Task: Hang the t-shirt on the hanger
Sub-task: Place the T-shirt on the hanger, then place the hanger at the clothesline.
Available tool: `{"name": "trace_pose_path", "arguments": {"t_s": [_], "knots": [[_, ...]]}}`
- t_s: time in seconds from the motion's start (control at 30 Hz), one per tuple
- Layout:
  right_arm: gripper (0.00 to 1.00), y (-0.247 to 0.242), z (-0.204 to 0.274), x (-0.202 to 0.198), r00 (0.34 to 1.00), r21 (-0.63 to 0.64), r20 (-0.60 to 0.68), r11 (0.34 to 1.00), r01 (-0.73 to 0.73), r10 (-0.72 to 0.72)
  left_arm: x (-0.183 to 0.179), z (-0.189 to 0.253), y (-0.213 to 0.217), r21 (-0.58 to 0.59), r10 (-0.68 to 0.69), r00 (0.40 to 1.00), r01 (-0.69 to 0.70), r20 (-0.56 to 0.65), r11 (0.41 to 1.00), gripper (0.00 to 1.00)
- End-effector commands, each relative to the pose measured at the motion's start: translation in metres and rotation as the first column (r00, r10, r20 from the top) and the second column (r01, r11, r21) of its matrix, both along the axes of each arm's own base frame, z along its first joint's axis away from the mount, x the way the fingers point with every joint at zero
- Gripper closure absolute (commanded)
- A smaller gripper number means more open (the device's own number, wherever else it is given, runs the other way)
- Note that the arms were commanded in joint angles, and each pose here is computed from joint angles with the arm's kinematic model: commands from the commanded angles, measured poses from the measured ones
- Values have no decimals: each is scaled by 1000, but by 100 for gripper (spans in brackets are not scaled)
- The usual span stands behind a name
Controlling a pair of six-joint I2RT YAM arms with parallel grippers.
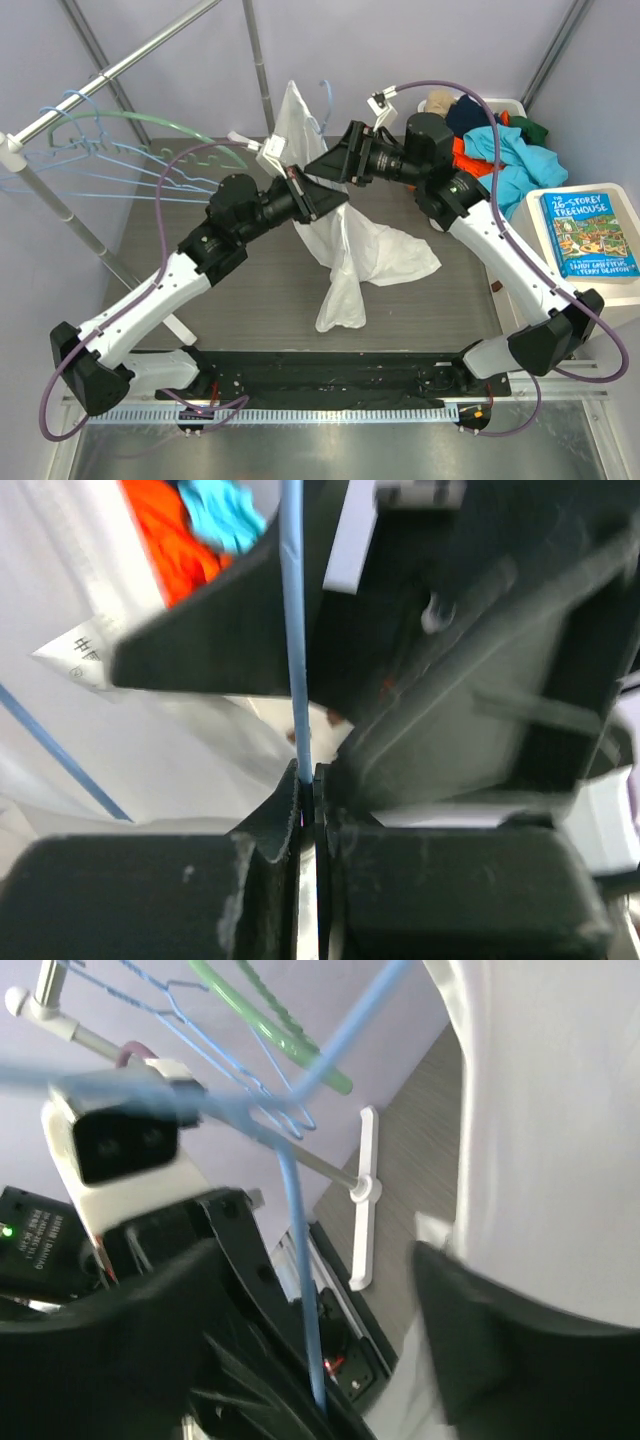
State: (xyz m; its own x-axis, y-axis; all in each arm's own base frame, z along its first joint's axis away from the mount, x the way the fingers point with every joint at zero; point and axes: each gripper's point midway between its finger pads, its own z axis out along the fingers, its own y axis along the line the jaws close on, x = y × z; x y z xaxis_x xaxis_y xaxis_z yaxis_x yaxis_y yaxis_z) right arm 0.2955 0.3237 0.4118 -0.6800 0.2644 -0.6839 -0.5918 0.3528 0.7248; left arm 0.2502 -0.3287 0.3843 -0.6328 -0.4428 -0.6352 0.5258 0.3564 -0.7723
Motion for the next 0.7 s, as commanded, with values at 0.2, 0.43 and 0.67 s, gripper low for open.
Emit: {"name": "trace_pose_path", "arguments": {"t_s": [0.2,0.43,0.67], "knots": [[0,-72,57,23,960,-22,178,975,222,-215,66,107,52,-168,313,943,-292,116,942,100],[0,-113,83,6,889,-31,310,931,365,-338,119,160,80,-278,467,876,-422,121,863,100],[0,-142,84,-6,830,-72,368,878,474,-418,180,171,101,-299,580,814,-546,34,783,100]]}}
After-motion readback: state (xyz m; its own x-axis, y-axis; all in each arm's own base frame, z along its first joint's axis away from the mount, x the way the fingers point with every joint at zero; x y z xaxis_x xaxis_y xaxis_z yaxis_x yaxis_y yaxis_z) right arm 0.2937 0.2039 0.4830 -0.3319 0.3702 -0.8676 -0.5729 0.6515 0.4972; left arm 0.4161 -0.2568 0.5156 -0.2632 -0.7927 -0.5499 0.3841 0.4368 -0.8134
